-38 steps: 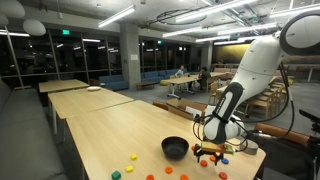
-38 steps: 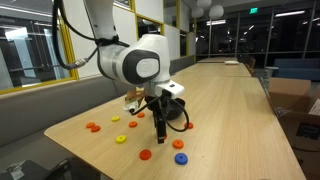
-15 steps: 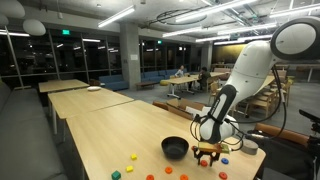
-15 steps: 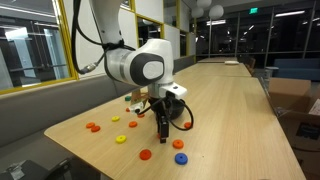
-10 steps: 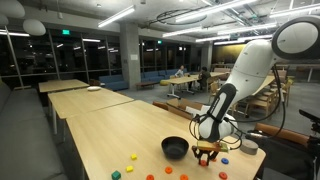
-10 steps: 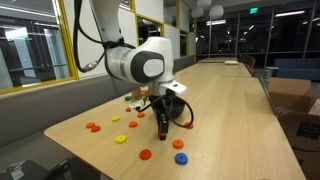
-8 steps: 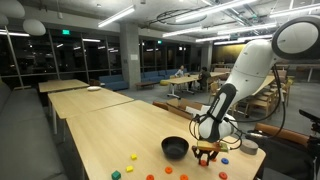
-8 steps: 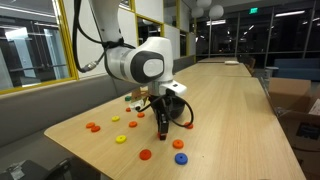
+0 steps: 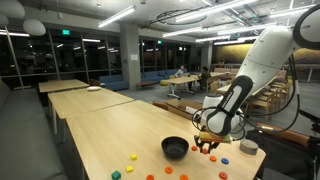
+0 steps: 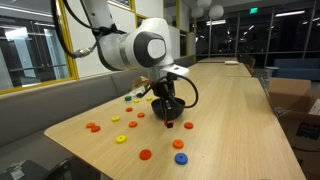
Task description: Put some of the discs on the table in the bowl
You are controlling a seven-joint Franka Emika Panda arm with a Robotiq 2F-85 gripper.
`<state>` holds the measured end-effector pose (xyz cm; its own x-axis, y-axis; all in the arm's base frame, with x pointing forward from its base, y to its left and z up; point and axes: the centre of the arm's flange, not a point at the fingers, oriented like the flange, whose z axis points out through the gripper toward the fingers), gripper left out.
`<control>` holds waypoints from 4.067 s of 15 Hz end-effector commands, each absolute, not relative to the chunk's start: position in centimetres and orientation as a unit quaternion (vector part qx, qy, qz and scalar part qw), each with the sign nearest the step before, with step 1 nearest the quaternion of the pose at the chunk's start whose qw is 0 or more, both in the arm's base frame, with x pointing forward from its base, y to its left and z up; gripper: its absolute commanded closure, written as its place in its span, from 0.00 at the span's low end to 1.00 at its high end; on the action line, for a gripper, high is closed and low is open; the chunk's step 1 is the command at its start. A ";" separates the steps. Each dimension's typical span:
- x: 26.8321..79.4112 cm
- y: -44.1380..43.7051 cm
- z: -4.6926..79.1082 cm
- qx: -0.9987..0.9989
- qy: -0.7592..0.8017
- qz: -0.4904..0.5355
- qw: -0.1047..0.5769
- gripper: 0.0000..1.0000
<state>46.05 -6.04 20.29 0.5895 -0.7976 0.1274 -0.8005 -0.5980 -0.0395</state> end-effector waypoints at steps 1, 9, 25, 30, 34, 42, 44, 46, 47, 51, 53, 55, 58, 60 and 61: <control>45.8 -4.0 25.8 0.886 -0.447 0.125 -0.009 0.80; 51.8 0.6 28.6 0.888 -0.419 0.172 -0.077 0.80; 54.6 -4.6 24.8 0.871 -0.474 0.115 -0.059 0.00; 48.8 -7.0 25.2 0.847 -0.518 0.110 -0.040 0.00; 46.3 -9.1 23.9 0.829 -0.551 0.090 -0.039 0.00; 50.5 -10.6 21.7 0.826 -0.560 0.016 -0.058 0.00; 51.7 -11.2 21.6 0.821 -0.567 0.016 -0.062 0.00; 52.6 -12.1 21.3 0.815 -0.575 0.018 -0.063 0.00; 53.1 -12.5 21.0 0.813 -0.579 0.015 -0.062 0.00; 54.6 -13.5 19.1 0.805 -0.591 0.006 -0.043 0.00; 55.2 -13.7 18.1 0.803 -0.595 0.006 -0.034 0.00; 55.8 -13.9 17.4 0.802 -0.597 0.004 -0.029 0.00; 56.8 -14.1 16.7 0.799 -0.602 0.007 -0.018 0.00; 57.2 -14.0 16.3 0.798 -0.602 0.007 -0.013 0.00; 57.4 -14.0 16.2 0.798 -0.603 0.006 -0.010 0.00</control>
<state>55.52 -14.01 16.20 0.2842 -0.9586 -0.0184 -0.9581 -0.2832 -0.0437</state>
